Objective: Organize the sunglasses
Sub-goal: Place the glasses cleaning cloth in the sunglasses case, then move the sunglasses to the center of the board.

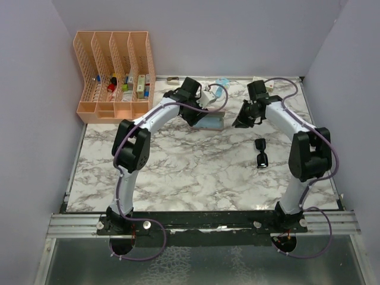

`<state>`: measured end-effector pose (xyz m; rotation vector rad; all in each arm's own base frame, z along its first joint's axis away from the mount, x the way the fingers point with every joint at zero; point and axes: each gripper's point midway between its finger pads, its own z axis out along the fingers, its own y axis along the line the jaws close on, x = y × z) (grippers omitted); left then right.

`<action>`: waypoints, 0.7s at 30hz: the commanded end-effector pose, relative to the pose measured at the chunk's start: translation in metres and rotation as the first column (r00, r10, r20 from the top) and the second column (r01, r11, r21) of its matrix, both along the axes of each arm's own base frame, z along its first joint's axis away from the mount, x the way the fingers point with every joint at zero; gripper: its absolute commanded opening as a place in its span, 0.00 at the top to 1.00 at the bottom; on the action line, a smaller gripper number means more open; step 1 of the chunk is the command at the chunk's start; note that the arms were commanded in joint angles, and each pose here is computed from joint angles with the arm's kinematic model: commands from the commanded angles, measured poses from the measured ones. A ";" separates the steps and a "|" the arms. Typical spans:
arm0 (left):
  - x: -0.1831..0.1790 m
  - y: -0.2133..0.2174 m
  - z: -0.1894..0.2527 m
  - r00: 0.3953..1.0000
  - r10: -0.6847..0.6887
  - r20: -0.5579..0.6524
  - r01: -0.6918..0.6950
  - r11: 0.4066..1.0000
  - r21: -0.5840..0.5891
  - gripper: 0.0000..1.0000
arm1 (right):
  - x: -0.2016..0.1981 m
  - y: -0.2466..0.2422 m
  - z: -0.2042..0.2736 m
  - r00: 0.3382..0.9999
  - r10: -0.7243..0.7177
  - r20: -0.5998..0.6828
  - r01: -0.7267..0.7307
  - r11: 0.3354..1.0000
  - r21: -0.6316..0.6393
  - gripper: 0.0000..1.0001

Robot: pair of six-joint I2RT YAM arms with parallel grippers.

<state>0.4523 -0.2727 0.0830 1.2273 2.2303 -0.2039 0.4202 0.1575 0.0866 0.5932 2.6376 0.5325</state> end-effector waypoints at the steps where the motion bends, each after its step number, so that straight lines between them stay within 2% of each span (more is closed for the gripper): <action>1: -0.012 -0.001 0.083 0.995 -0.005 0.099 0.014 0.996 -0.089 0.37 | -0.047 -0.054 0.037 0.999 -0.047 -0.019 0.043 0.980 -0.196 0.83; 3: -0.020 0.000 0.099 0.994 -0.009 0.107 0.021 0.994 -0.112 0.37 | -0.070 -0.070 0.046 0.997 -0.070 -0.038 0.059 0.969 -0.238 0.81; 7: -0.033 0.002 0.119 0.993 -0.027 0.112 0.043 0.989 -0.141 0.37 | -0.106 -0.092 0.053 0.992 -0.114 -0.043 0.099 0.959 -0.267 0.71; 10: -0.041 0.002 0.122 0.995 -0.038 0.097 0.052 0.987 -0.149 0.37 | -0.121 -0.112 0.042 0.986 -0.152 -0.063 0.130 0.954 -0.272 0.70; 16: -0.052 0.007 0.111 0.997 -0.041 0.064 0.049 0.990 -0.134 0.37 | -0.125 -0.137 0.018 0.978 -0.166 -0.125 0.123 0.947 -0.297 0.71; 21: -0.061 0.014 0.107 0.997 -0.040 0.063 0.047 0.991 -0.125 0.37 | -0.117 -0.151 0.013 0.984 -0.136 -0.117 0.097 0.953 -0.286 0.70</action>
